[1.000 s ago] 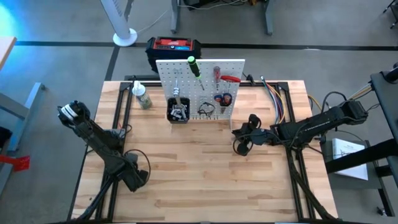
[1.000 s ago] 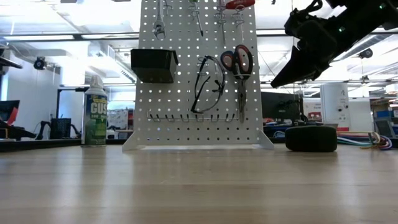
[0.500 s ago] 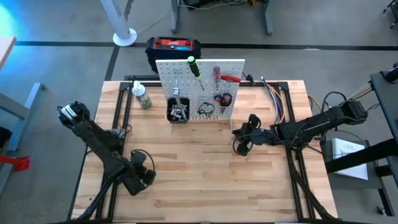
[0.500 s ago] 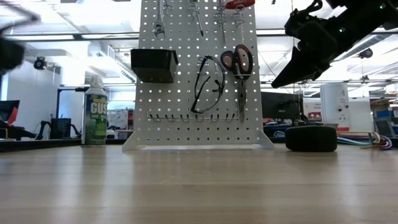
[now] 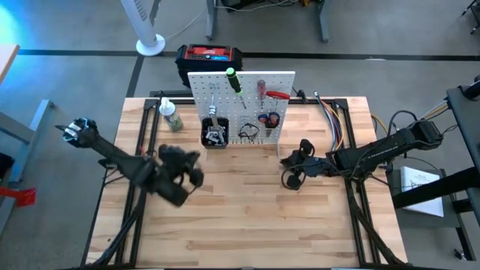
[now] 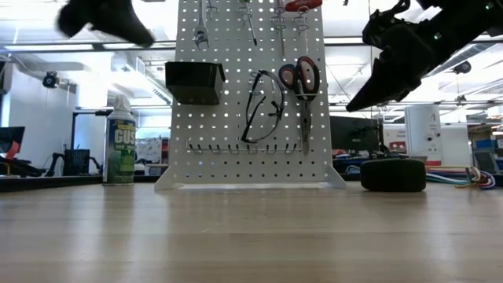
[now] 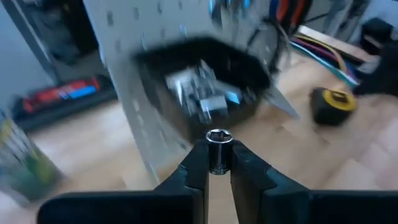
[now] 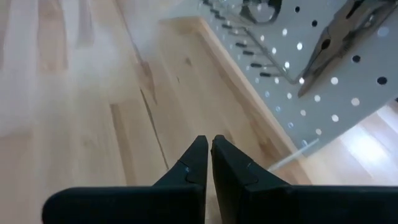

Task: Hang tools onto peg board
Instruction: Put the silver socket into the black bin on the pegboard

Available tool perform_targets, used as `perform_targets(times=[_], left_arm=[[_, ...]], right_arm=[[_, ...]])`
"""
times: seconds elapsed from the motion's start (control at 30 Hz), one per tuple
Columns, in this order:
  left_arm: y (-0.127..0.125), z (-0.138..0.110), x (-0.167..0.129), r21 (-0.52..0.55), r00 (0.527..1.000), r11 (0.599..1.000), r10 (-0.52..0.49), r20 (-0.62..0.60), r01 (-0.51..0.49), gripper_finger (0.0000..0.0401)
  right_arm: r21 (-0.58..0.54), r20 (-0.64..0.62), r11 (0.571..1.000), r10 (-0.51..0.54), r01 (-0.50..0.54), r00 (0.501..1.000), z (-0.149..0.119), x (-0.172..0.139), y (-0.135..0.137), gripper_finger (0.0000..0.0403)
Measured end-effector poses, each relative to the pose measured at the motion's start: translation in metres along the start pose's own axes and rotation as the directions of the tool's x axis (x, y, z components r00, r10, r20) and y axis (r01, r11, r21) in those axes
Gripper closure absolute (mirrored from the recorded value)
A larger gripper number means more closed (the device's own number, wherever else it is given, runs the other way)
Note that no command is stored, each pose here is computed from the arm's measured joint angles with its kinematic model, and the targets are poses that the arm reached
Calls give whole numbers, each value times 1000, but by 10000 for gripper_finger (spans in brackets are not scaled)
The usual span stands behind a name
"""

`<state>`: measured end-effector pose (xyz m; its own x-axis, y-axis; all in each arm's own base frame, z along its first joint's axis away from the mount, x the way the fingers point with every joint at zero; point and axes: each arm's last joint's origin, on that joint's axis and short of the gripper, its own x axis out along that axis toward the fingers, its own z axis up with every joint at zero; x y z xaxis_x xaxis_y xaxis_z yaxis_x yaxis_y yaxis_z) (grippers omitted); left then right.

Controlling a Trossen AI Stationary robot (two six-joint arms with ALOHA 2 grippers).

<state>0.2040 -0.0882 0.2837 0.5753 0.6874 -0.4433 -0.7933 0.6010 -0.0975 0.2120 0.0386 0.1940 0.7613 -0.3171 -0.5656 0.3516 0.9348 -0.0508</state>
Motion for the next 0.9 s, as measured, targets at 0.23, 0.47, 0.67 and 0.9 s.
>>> perform_targets(times=[0.23,0.47,0.67,0.9], left_arm=[[-9,48,24,130,999,991,-13,-33,17,371],[-5,65,37,134,997,991,-19,-75,29,366],[-3,56,46,136,997,991,1,-75,10,332],[-5,60,47,162,1000,987,10,-22,-6,247]], right_arm=[[-52,-64,998,-30,26,998,-7,0,-3,394],[-18,-62,999,-34,33,997,-7,0,-3,394],[16,-41,996,-91,92,995,-6,1,-6,374],[-59,-38,994,-91,89,995,-4,1,-6,287]])
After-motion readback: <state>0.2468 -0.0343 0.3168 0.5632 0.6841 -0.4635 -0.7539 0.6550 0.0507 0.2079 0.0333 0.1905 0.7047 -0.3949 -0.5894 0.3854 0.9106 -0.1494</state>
